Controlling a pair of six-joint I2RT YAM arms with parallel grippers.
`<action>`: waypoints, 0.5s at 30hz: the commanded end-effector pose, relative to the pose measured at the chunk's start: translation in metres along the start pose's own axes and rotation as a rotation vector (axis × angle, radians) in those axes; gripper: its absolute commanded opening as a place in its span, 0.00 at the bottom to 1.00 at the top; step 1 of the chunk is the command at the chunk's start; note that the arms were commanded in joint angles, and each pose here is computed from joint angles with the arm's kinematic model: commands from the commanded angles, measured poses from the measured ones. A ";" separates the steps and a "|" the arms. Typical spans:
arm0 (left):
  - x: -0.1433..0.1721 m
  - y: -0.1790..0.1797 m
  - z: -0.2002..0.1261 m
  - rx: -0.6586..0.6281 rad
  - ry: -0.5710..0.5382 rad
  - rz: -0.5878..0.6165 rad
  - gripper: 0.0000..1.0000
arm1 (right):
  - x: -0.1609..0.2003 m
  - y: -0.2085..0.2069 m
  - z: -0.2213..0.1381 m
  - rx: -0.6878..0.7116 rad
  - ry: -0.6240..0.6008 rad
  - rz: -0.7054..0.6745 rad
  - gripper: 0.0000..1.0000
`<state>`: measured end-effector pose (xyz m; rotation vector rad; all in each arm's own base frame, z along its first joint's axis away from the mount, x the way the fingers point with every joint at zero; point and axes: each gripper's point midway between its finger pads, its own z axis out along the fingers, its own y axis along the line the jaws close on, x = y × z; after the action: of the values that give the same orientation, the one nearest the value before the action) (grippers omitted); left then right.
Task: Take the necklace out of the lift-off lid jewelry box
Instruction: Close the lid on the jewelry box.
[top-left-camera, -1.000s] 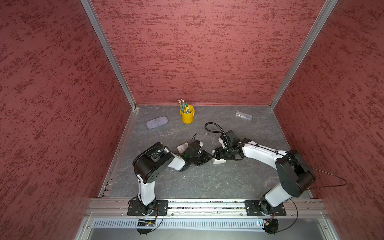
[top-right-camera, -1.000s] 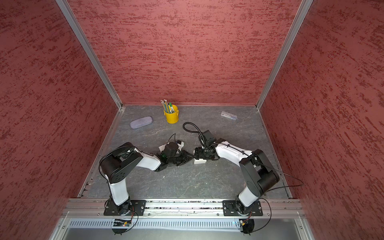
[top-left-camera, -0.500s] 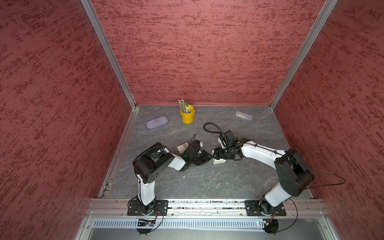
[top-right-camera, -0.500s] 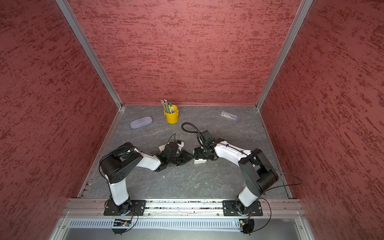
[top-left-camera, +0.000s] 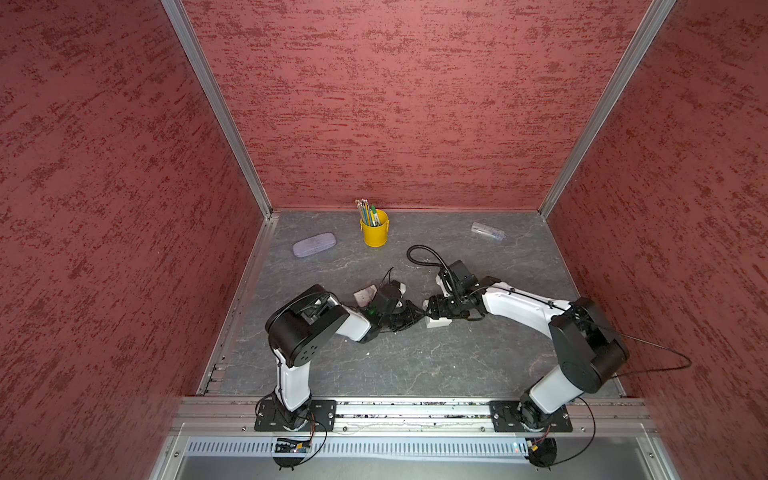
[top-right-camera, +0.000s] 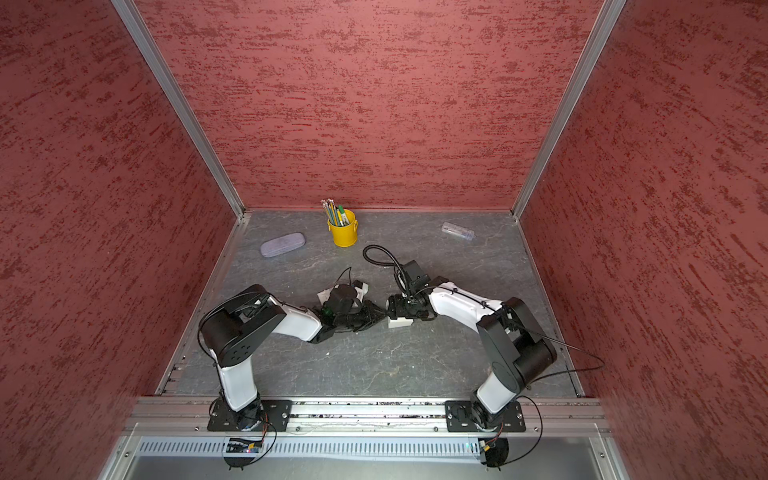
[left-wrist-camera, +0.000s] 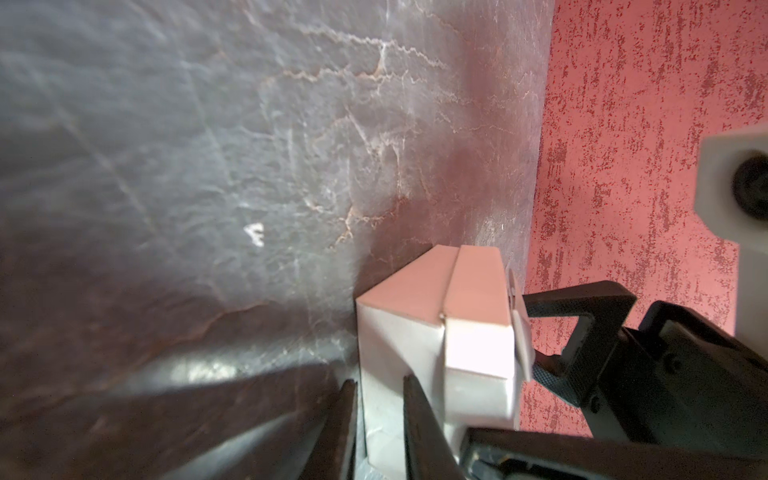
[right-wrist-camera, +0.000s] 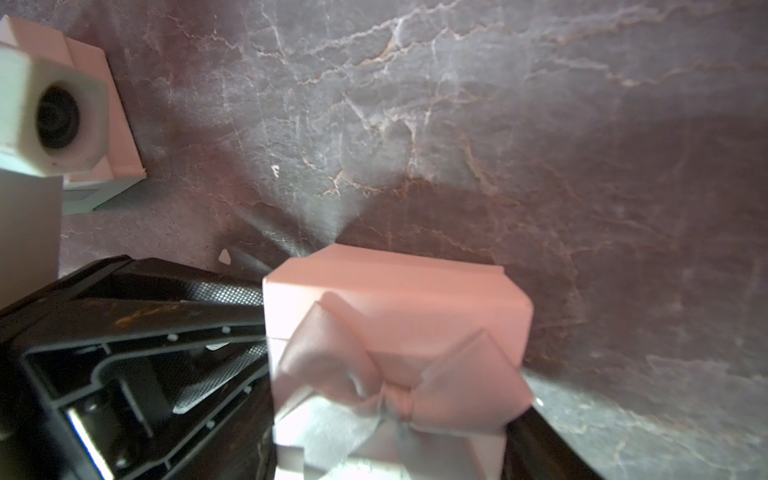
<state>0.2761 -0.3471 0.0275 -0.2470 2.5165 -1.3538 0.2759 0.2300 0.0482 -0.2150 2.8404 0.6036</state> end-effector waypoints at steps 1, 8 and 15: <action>0.010 -0.020 0.007 0.055 0.032 0.054 0.21 | 0.007 0.077 -0.009 -0.324 0.030 -0.106 0.73; 0.013 -0.020 0.006 0.052 0.046 0.075 0.21 | 0.007 0.086 -0.015 -0.422 0.024 -0.080 0.73; 0.016 -0.024 0.007 0.050 0.072 0.097 0.21 | 0.006 0.082 -0.017 -0.398 0.017 -0.101 0.73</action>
<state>0.2759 -0.3473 0.0275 -0.2038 2.5173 -1.3364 0.2754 0.2311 0.0496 -0.1795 2.8136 0.6759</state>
